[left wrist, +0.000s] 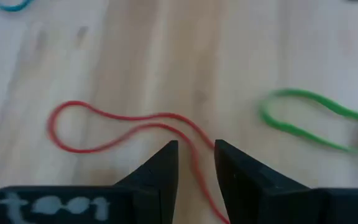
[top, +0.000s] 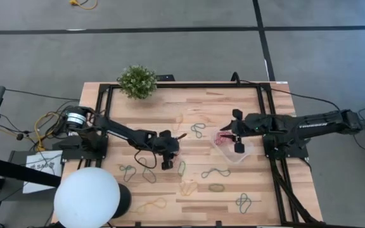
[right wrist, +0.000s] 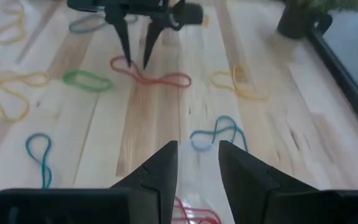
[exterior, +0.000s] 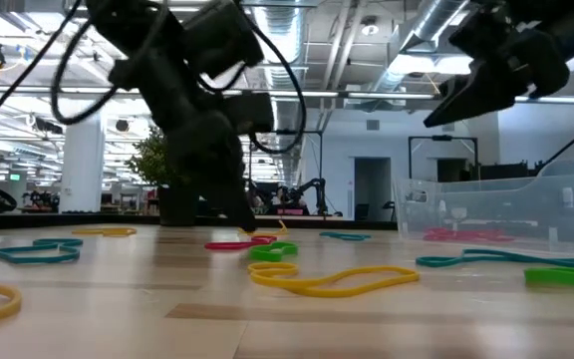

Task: Pick and place items into bin
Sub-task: Put the red rubber band into the transparent bin

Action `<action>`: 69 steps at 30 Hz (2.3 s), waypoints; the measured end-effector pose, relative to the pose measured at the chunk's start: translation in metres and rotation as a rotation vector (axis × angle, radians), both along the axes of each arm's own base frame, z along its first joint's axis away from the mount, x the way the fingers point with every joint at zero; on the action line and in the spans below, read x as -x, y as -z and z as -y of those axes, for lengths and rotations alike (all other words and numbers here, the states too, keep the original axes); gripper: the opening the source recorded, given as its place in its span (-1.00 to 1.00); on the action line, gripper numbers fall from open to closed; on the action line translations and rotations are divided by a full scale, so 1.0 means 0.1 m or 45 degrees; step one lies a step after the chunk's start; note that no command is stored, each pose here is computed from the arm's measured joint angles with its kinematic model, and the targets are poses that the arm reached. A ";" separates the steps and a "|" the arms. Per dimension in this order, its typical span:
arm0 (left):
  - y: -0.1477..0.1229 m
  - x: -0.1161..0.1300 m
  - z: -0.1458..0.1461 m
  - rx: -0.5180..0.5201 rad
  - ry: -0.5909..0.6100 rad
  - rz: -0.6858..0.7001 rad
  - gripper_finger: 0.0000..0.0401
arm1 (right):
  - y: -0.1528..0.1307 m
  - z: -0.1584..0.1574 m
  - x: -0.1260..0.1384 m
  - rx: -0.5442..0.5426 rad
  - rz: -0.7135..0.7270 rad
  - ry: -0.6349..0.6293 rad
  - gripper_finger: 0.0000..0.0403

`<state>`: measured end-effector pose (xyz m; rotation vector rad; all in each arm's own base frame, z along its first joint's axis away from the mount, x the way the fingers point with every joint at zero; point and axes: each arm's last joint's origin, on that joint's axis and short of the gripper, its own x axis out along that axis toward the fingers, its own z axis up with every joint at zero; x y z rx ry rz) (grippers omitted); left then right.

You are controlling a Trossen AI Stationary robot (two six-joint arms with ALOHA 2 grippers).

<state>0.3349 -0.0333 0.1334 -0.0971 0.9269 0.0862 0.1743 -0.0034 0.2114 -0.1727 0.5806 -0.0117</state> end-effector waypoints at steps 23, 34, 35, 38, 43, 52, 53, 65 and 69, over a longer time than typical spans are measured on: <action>0.20 -0.04 0.05 0.037 -0.089 -0.120 -0.53 | 0.22 0.00 -0.19 -0.001 -0.138 0.000 -0.44; 0.26 -0.04 0.03 -0.082 -0.091 -0.128 -0.85 | 0.19 0.00 -0.21 0.002 -0.089 -0.002 -0.44; 0.26 -0.05 0.03 -0.082 -0.095 -0.124 -0.92 | 0.19 0.00 -0.21 0.002 -0.084 -0.002 -0.44; 0.26 -0.06 0.00 -0.052 -0.142 -0.102 -0.97 | 0.17 0.00 -0.22 0.002 -0.061 -0.001 -0.44; 0.09 -0.10 0.00 -0.016 -0.138 -0.020 -1.00 | 0.16 -0.01 -0.24 0.002 -0.034 -0.010 -0.44; -0.78 -0.38 -0.01 -0.213 -0.030 0.176 -1.00 | 0.04 -0.09 -0.31 0.084 0.150 -0.109 -0.44; -0.87 -0.42 -0.01 -0.227 -0.016 0.197 -1.00 | 0.02 -0.11 -0.34 0.084 0.187 -0.114 -0.44; -1.18 -0.51 -0.03 -0.348 0.062 0.258 -1.00 | 0.18 -0.18 -0.74 0.082 0.313 -0.141 -0.44; -1.18 -0.51 -0.04 -0.365 0.057 0.256 -1.00 | 0.25 -0.19 -0.93 0.105 0.254 -0.155 -0.44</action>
